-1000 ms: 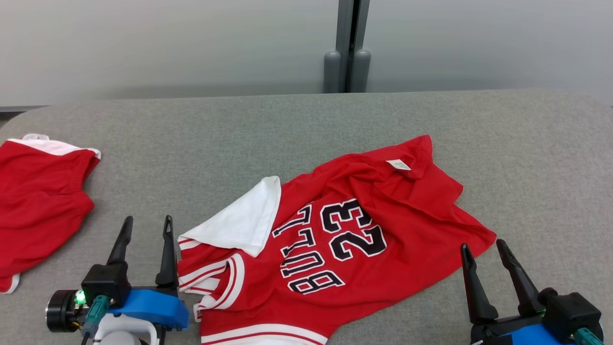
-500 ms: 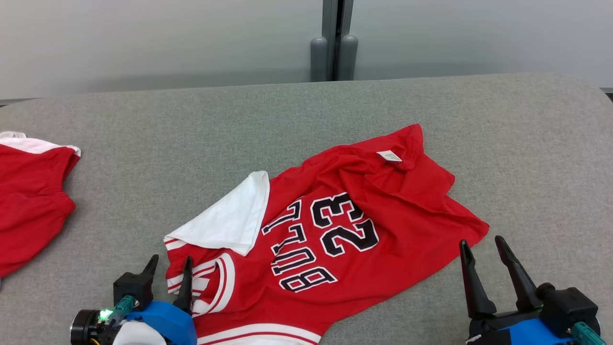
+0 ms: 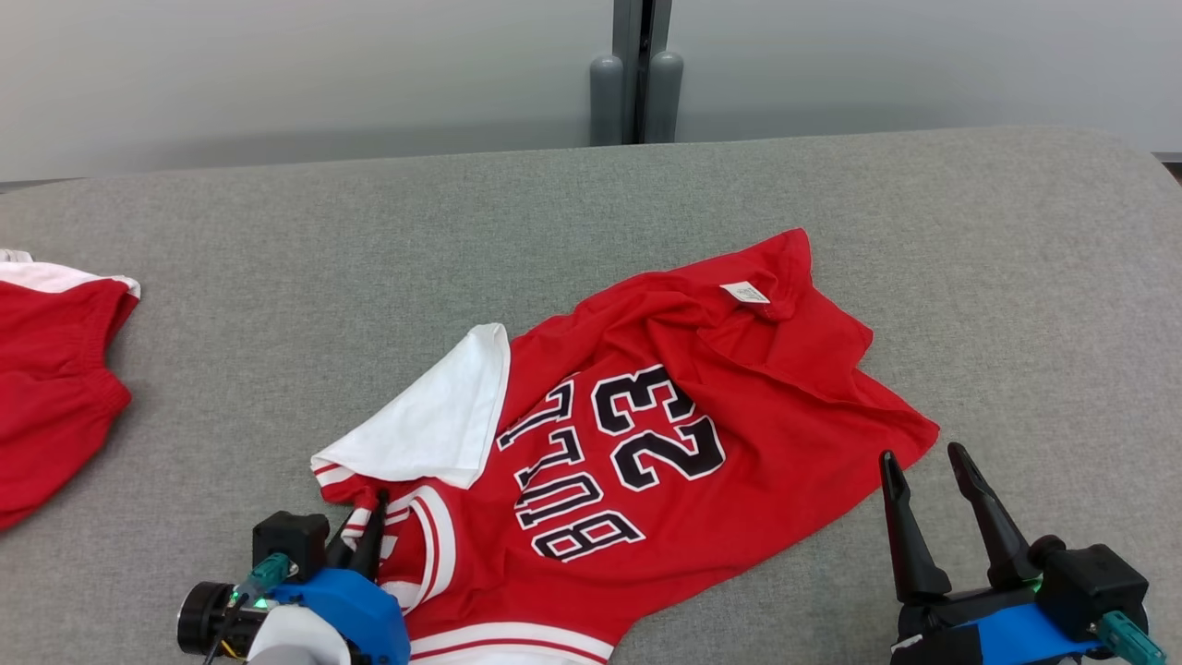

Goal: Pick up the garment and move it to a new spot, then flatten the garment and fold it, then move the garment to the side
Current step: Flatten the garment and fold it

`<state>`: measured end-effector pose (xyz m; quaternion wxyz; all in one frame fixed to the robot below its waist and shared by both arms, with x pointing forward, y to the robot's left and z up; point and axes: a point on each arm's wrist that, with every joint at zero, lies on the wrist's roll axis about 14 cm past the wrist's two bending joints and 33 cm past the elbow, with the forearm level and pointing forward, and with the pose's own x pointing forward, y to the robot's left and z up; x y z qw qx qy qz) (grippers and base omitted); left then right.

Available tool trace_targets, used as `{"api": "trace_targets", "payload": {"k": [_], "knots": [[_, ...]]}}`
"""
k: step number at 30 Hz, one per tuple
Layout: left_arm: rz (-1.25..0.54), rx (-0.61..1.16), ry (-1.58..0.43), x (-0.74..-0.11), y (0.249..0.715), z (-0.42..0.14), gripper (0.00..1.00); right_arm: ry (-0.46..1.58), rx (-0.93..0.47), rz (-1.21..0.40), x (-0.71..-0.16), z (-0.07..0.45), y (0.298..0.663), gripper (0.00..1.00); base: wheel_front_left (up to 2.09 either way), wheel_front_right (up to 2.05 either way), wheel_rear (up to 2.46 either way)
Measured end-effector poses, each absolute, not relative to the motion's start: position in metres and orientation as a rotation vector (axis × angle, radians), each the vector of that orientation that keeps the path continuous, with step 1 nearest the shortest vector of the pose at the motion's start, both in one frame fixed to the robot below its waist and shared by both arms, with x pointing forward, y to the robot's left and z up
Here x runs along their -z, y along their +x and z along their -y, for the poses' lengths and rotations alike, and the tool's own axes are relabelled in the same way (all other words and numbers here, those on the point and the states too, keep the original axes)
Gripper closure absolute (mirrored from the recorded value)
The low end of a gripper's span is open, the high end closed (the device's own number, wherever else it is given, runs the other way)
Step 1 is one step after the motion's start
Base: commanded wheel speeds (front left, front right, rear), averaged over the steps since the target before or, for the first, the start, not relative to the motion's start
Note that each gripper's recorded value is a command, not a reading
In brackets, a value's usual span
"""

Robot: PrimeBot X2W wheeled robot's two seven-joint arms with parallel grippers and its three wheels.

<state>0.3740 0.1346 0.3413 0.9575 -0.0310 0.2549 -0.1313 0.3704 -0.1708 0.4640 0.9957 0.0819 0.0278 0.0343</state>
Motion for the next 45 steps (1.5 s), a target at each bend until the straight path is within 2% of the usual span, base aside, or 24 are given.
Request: {"api": "trace_targets", "payload": {"k": [4, 12, 18, 25, 26, 27, 31, 32, 33, 34, 41, 45], "knots": [[-0.483, 0.26, -0.067, -0.349, 0.389, -0.139, 1.0, 0.164, -0.064, -0.056, -0.463, 0.172, 0.371, 0.0, 0.0, 0.0, 0.0], [-0.288, 0.186, -0.05, -0.405, 0.459, -0.172, 1.0, 0.16, -0.039, -0.06, -0.46, 0.18, 0.372, 0.0, 0.0, 0.0, 0.0], [-0.22, 0.151, -0.031, -0.426, 0.494, -0.183, 1.0, 0.155, -0.011, -0.081, -0.452, 0.189, 0.373, 0.0, 0.0, 0.0, 0.0], [-0.19, 0.153, 0.014, -0.436, 0.515, -0.185, 1.0, 0.153, -0.003, -0.1, -0.445, 0.191, 0.375, 0.0, 0.0, 0.0, 0.0], [-0.182, 0.155, 0.027, -0.438, 0.517, -0.186, 0.94, 0.153, -0.002, -0.104, -0.443, 0.191, 0.375, 0.0, 0.0, 0.0, 0.0], [-0.166, 0.151, 0.039, -0.442, 0.519, -0.187, 1.0, 0.153, -0.002, -0.108, -0.442, 0.191, 0.375, 0.0, 0.0, 0.0, 0.0], [-0.157, 0.134, 0.033, -0.444, 0.52, -0.191, 1.0, 0.154, -0.005, -0.113, -0.44, 0.19, 0.377, 0.0, 0.0, 0.0, 0.0], [-0.155, 0.13, 0.032, -0.444, 0.519, -0.192, 0.65, 0.154, -0.006, -0.111, -0.44, 0.19, 0.378, 0.0, 0.0, 0.0, 0.0], [-0.154, 0.13, 0.03, -0.444, 0.517, -0.191, 0.03, 0.154, -0.008, -0.112, -0.44, 0.189, 0.378, 0.0, 0.0, 0.0, 0.0], [-0.153, 0.13, 0.03, -0.444, 0.515, -0.191, 0.0, 0.155, -0.009, -0.112, -0.44, 0.189, 0.377, 0.0, 0.0, 0.0, 0.0], [-0.163, 0.098, 0.003, -0.44, 0.482, -0.199, 0.0, 0.16, -0.026, -0.096, -0.446, 0.183, 0.373, 0.0, 0.0, 0.0, 0.0], [-0.106, 0.064, -0.025, -0.457, 0.461, -0.207, 0.0, 0.164, -0.038, -0.073, -0.455, 0.18, 0.37, 0.0, 0.0, 0.0, 0.0]]}}
